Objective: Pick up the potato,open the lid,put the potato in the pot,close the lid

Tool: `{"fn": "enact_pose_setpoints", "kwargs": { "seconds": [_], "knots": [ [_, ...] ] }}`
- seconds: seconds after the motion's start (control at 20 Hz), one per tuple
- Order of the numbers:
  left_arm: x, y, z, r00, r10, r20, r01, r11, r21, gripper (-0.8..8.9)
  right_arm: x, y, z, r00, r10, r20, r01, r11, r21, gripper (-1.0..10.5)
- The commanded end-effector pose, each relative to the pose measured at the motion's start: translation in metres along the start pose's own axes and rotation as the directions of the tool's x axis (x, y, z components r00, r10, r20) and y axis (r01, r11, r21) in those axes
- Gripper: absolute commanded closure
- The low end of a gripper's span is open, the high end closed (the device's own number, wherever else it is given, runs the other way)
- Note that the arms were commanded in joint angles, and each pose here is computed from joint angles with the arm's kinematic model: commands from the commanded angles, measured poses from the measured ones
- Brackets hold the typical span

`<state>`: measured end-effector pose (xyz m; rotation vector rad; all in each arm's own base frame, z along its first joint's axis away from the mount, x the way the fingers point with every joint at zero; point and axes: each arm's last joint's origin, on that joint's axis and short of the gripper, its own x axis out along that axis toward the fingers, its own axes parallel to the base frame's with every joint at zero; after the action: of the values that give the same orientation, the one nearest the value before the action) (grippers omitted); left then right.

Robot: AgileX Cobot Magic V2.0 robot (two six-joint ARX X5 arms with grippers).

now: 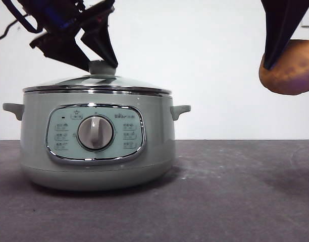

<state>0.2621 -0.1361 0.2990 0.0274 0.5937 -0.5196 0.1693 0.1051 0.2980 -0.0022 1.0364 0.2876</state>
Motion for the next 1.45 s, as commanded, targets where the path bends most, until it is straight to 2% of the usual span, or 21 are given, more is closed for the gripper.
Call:
{"fn": "enact_pose_setpoints", "kwargs": {
  "seconds": [0.05, 0.25, 0.35, 0.5, 0.7, 0.9, 1.05, 1.3, 1.45],
  "knots": [
    [-0.03, -0.005, 0.021, 0.991, -0.001, 0.135, -0.004, 0.999, 0.033, 8.26, -0.001, 0.001, 0.003, 0.999, 0.01, 0.031, -0.01, 1.0, 0.006, 9.5],
    [-0.082, -0.011, 0.039, 0.974, -0.006, 0.224, -0.012, 0.997, 0.078, 8.26, -0.001, 0.003, 0.008, 0.996, 0.036, 0.085, -0.036, 0.999, 0.007, 9.5],
    [-0.114, -0.013, 0.042, 0.967, 0.026, 0.253, -0.049, 0.995, 0.086, 8.26, -0.002, 0.005, 0.013, 0.99, 0.055, 0.134, -0.055, 0.998, -0.002, 9.5],
    [-0.161, -0.015, 0.037, 0.95, 0.059, 0.306, -0.092, 0.992, 0.092, 8.26, -0.002, 0.011, 0.022, 0.965, 0.172, 0.198, -0.168, 0.985, -0.038, 9.5],
    [-0.216, -0.017, 0.016, 0.923, 0.105, 0.371, -0.141, 0.987, 0.071, 8.26, 0.001, 0.024, 0.039, 0.91, 0.328, 0.255, -0.314, 0.945, -0.097, 9.6],
    [-0.257, -0.018, -0.01, 0.903, 0.124, 0.411, -0.161, 0.985, 0.055, 8.26, 0.009, 0.048, 0.062, 0.907, 0.355, 0.224, -0.326, 0.932, -0.159, 9.6],
    [-0.279, -0.018, -0.026, 0.892, 0.123, 0.434, -0.158, 0.986, 0.046, 8.26, 0.021, 0.076, 0.085, 0.905, 0.383, 0.187, -0.337, 0.911, -0.237, 9.6],
    [-0.289, -0.018, -0.033, 0.881, 0.124, 0.457, -0.156, 0.987, 0.032, 8.26, 0.054, 0.119, 0.124, 0.92, 0.377, 0.106, -0.321, 0.882, -0.346, 9.6],
    [-0.289, -0.018, -0.033, 0.881, 0.124, 0.457, -0.156, 0.987, 0.033, 8.26, 0.084, 0.135, 0.142, 0.93, 0.361, 0.069, -0.309, 0.87, -0.384, 9.6]
  ]
}}
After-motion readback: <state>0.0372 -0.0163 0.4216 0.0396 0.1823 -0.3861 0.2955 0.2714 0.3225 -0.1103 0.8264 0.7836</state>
